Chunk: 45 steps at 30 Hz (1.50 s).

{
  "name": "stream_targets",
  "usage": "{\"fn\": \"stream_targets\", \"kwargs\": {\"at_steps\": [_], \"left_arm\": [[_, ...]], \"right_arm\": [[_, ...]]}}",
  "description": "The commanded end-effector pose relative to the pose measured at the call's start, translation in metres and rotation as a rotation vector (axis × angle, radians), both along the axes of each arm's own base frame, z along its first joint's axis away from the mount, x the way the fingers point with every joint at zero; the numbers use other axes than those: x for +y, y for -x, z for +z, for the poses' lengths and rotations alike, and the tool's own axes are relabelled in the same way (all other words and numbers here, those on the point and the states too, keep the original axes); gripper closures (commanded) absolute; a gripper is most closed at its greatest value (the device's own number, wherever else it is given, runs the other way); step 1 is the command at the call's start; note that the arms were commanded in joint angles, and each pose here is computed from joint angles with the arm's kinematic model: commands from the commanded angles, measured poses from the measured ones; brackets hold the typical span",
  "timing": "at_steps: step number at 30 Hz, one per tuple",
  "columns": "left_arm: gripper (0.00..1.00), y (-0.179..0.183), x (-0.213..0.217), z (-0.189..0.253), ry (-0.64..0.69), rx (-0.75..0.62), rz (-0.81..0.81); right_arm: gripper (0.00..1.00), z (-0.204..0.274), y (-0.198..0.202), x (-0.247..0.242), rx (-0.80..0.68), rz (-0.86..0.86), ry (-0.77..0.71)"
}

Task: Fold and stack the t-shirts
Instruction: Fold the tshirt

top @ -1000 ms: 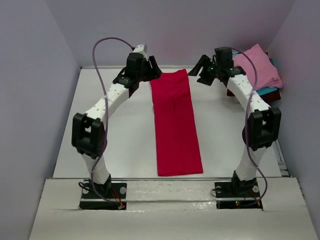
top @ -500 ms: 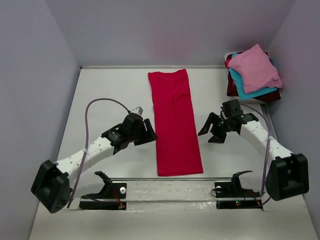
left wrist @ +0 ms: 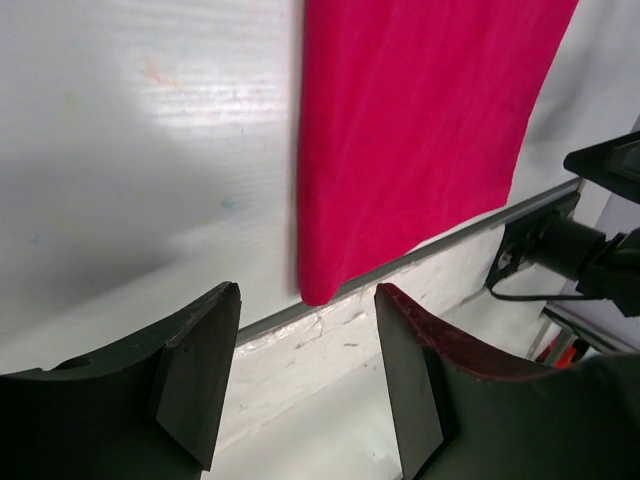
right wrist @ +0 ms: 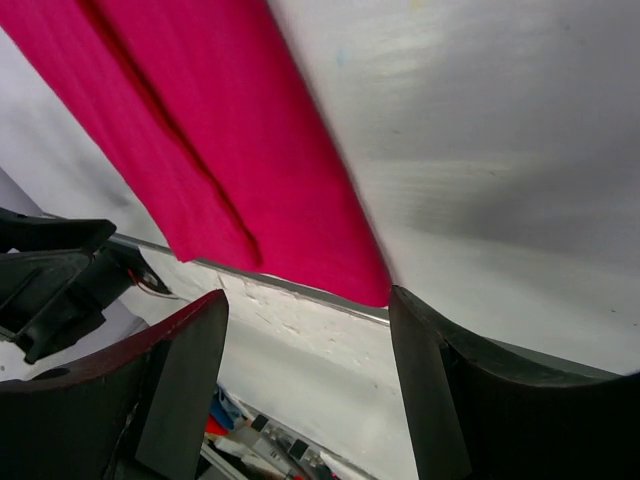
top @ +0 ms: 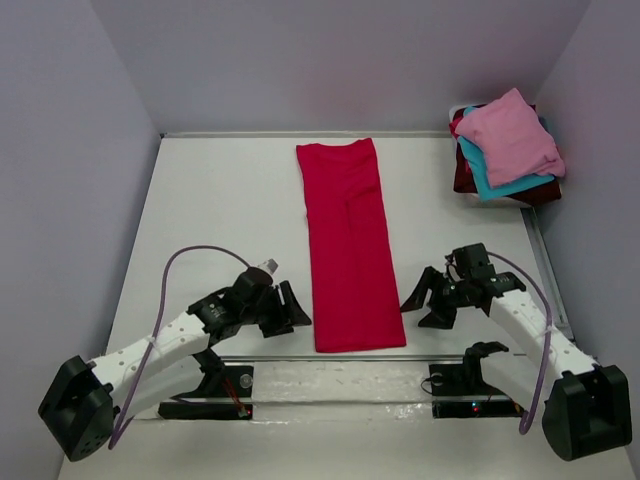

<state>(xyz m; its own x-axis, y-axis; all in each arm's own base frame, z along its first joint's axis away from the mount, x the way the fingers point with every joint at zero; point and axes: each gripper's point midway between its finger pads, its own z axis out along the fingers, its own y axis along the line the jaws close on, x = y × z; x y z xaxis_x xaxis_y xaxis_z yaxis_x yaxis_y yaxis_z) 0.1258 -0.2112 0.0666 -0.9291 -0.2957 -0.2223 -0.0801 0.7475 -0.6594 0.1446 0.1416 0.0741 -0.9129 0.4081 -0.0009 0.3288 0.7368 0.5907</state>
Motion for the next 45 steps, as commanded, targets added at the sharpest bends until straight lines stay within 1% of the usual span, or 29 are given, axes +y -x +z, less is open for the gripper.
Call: {"fn": "stream_targets", "kwargs": {"at_steps": [1,4,9,12,18,22,29,41,45], "left_arm": [[0.33,0.014,-0.019,0.003,0.105,0.051,-0.044],[0.33,0.017,-0.022,-0.009,0.099,0.088,-0.067],[0.33,0.024,-0.031,-0.017,0.108,0.122,-0.113],[0.33,0.028,-0.030,-0.023,0.096,0.151,-0.115],[0.33,0.035,-0.029,-0.030,0.119,0.176,-0.113],[0.33,0.037,-0.028,-0.033,0.117,0.186,-0.122],[0.33,0.041,-0.032,-0.041,0.098,0.207,-0.159],[0.32,0.041,-0.039,-0.048,0.090,0.229,-0.195],[0.32,0.041,-0.039,-0.050,0.086,0.233,-0.195]], "right_arm": [[0.29,-0.009,0.015,0.007,0.034,-0.003,-0.063],[0.29,-0.013,0.017,0.008,0.034,-0.009,-0.076],[0.29,-0.024,0.027,0.010,0.090,0.006,-0.088],[0.29,-0.029,0.031,0.010,0.103,0.005,-0.094],[0.29,-0.045,0.048,0.010,0.173,0.010,-0.108],[0.30,-0.050,0.054,0.012,0.188,0.007,-0.132],[0.30,-0.057,0.055,0.013,0.196,0.002,-0.144],[0.35,-0.056,0.041,0.016,0.167,-0.016,-0.152],[0.35,-0.058,0.035,0.012,0.160,-0.008,-0.108]]}}
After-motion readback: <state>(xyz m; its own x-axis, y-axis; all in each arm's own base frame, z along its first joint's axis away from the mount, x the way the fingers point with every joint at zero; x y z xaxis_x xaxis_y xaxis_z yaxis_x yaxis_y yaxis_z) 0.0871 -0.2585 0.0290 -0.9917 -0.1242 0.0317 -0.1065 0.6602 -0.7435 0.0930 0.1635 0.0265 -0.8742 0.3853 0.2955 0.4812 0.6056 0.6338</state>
